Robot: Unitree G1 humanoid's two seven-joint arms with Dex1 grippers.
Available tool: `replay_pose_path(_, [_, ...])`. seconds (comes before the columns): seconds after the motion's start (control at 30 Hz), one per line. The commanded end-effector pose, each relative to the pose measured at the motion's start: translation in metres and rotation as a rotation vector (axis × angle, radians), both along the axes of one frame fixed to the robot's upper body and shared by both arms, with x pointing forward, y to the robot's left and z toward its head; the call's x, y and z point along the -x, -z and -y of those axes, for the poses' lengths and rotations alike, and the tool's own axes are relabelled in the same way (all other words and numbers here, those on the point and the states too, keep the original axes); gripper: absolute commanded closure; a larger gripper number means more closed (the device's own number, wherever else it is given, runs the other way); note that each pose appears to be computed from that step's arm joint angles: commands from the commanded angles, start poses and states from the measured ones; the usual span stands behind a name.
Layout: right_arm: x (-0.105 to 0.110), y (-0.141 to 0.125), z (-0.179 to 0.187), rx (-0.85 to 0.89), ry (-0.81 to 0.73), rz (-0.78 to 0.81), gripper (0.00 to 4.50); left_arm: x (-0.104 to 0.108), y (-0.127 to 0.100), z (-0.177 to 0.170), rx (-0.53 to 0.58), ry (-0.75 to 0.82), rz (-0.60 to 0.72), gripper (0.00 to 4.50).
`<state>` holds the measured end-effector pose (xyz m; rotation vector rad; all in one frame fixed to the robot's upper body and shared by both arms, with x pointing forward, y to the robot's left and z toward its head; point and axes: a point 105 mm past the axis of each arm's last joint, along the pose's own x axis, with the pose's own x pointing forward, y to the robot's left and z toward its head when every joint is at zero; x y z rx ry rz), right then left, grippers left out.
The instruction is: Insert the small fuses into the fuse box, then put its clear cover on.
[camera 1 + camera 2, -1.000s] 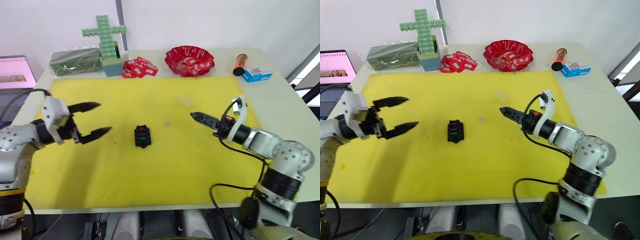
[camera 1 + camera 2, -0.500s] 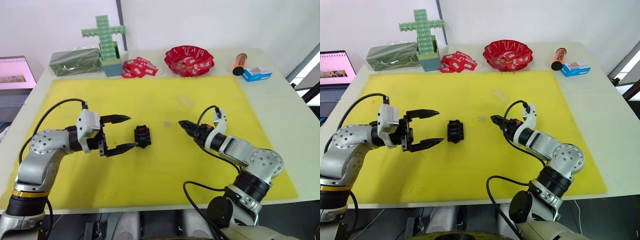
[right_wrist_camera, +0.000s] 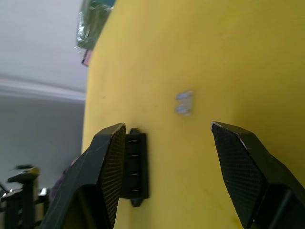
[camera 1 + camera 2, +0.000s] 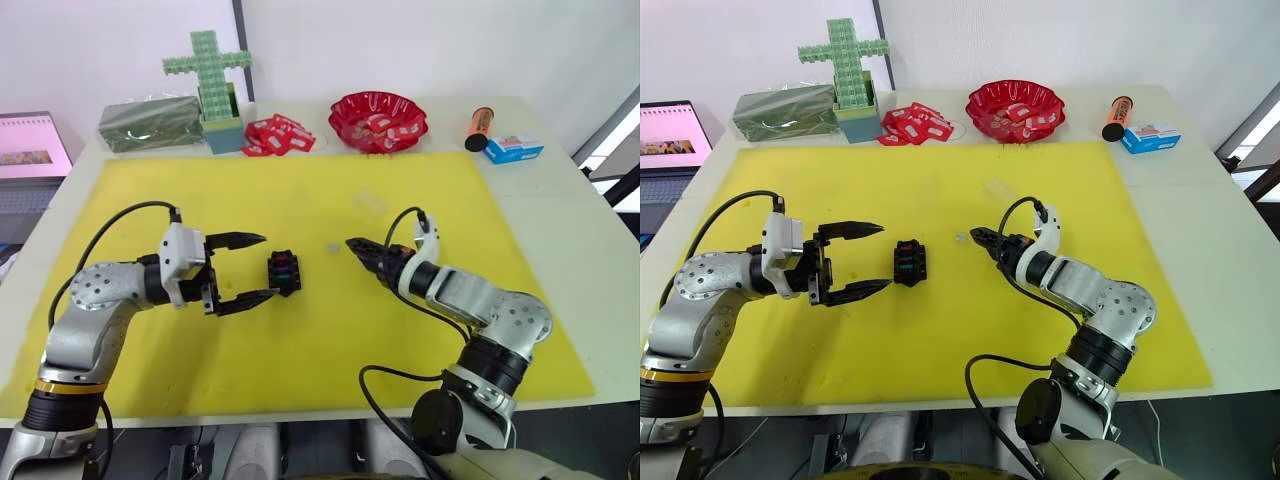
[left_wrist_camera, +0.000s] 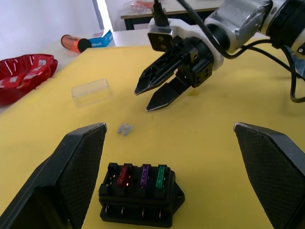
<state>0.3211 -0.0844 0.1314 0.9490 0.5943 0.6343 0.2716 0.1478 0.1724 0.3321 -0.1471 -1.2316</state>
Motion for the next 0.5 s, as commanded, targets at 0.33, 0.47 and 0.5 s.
replay_pose_path(0.33, [0.017, -0.01, -0.032, -0.084, -0.176, 0.033, 1.54, 0.003, -0.002, -0.006, -0.011, -0.005, 0.02, 0.0])
replay_pose_path(0.47, [0.028, -0.004, -0.025, 0.004, -0.276, 0.045, 1.54, 0.005, 0.0, -0.007, -0.021, 0.01, 0.01, 0.0])
replay_pose_path(0.5, [0.029, -0.003, -0.024, 0.016, -0.296, 0.047, 1.54, 0.004, 0.0, -0.007, -0.022, 0.012, 0.009, 0.0])
